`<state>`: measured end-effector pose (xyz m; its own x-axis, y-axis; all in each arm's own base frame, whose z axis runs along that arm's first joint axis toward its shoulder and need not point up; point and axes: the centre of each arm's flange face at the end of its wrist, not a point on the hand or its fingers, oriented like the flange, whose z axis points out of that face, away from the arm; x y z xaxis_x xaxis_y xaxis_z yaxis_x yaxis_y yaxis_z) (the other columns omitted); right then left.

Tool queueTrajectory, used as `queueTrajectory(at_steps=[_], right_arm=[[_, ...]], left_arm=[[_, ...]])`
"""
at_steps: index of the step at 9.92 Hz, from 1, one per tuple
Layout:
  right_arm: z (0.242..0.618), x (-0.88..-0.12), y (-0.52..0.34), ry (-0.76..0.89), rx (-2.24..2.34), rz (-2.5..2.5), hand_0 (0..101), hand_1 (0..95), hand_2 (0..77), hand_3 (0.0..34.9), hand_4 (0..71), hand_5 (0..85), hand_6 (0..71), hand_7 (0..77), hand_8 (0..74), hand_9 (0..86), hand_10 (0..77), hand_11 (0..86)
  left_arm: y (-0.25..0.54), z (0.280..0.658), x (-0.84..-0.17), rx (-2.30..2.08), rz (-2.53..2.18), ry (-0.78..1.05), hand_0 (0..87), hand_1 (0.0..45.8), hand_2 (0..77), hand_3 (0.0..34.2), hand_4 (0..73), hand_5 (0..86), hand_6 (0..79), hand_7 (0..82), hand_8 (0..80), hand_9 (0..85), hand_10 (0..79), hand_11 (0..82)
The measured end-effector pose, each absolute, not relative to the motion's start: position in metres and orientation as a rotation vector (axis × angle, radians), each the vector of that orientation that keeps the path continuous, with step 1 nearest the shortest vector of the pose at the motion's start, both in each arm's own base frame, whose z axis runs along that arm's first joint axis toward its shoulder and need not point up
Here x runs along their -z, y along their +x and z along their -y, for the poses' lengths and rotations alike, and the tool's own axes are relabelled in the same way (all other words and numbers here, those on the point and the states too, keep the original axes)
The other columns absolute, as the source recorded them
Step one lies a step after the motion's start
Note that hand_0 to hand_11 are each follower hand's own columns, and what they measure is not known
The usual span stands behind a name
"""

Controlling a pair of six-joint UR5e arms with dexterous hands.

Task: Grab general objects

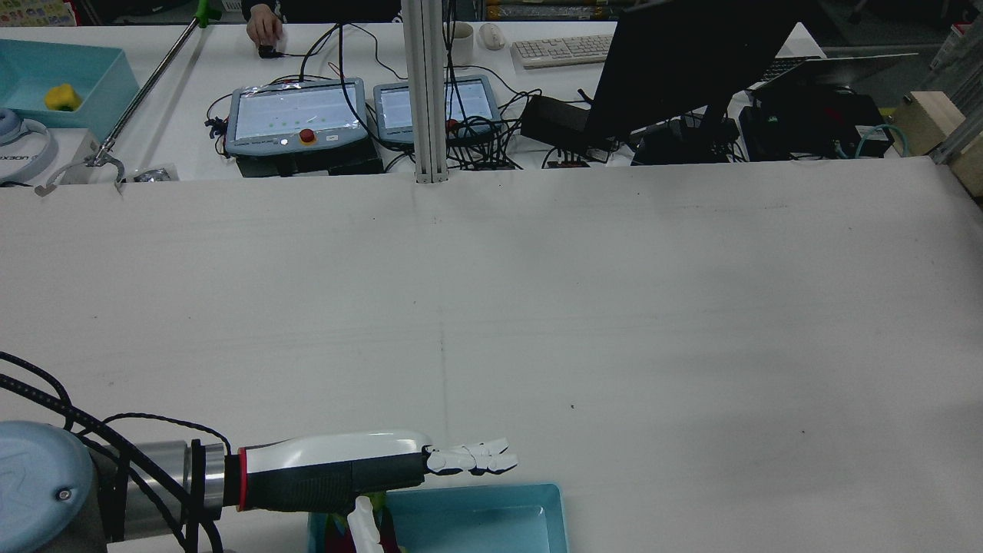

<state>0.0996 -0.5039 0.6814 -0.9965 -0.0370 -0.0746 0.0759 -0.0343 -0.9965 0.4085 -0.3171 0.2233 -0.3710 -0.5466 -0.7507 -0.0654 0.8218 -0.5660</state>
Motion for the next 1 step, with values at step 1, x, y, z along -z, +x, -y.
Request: queueTrajectory(at_steps=[1], right_arm=[[0.5039,-0.6814,0.0996,0.043,2.204,-2.127,0,4.9,1.6,0.0,0.0,0.0,0.0,0.0,0.0,1.6,0.0,1.1]], left_arm=[[0.392,0.3433,-0.2257,0.58,-1.914,-0.409,47.5,0.5,1.1,4.4,0.0,2.2,0.0,0.5,1.1,0.5,0.5,1.1]])
